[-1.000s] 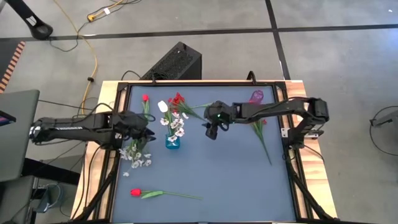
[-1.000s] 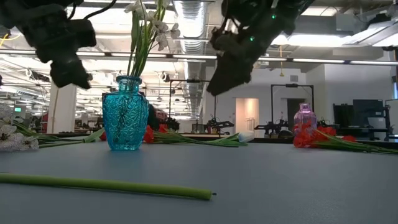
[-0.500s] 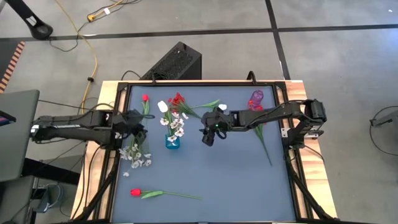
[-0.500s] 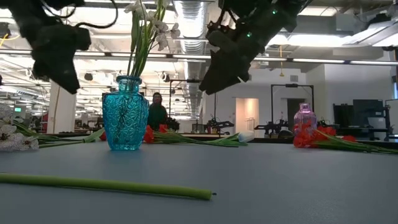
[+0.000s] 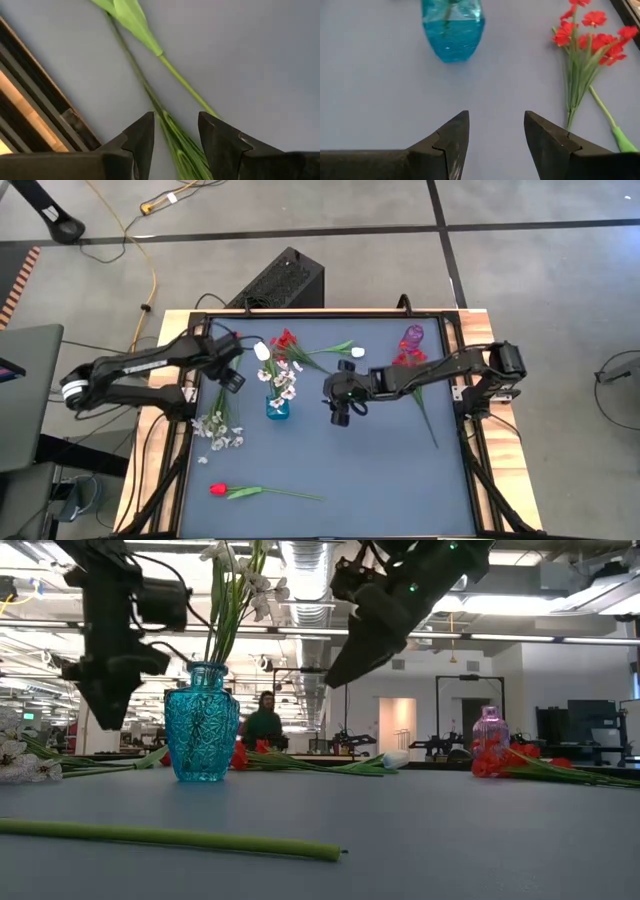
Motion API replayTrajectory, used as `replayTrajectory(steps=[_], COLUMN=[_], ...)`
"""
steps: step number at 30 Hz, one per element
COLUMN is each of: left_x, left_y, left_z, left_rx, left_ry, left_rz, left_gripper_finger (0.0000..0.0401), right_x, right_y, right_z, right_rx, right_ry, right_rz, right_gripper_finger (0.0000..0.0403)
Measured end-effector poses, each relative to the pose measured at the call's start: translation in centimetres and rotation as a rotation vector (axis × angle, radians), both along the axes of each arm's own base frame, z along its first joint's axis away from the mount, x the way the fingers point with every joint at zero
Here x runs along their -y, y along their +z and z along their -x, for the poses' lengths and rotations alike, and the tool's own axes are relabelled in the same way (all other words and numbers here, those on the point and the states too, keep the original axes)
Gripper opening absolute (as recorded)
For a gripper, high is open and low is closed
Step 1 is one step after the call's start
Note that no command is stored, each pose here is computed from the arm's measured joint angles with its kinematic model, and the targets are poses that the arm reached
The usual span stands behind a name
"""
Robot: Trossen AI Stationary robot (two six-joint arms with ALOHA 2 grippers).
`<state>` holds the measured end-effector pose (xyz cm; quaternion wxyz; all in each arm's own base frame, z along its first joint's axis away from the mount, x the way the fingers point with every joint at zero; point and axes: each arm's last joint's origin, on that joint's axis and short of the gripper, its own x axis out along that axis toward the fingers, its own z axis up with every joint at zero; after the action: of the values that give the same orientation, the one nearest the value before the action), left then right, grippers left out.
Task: Sort flowers into vase by color
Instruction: Put the left white flowers into the blue vase
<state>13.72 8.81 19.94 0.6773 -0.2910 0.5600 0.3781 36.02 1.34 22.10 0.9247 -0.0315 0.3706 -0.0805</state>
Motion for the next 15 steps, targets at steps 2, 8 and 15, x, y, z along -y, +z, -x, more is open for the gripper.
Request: replayTrajectory(steps=[2, 8, 15], left_x=[-0.5, -1.3, -2.2], left_y=[-0.5, -2.2, -4.3], left_z=[-0.3, -0.9, -1.4], left_rx=[-0.014, -0.109, -0.246], left_ry=[0.016, 0.065, 0.066], left_rz=[0.016, 0.055, 0.064], left_gripper_finger=[0.0141, 0.0141, 0.0141], right_x=[-0.3, -0.4, 1.1], right_y=[0.0, -0.6, -2.6], right_z=[0.0, 0.4, 1.3], right_rx=[-0.008, -0.051, -0.082], right_ry=[0.020, 0.027, -0.023], right_rz=[0.013, 0.045, 0.049], right_gripper_finger=[0.0214, 0.0214, 0.0214])
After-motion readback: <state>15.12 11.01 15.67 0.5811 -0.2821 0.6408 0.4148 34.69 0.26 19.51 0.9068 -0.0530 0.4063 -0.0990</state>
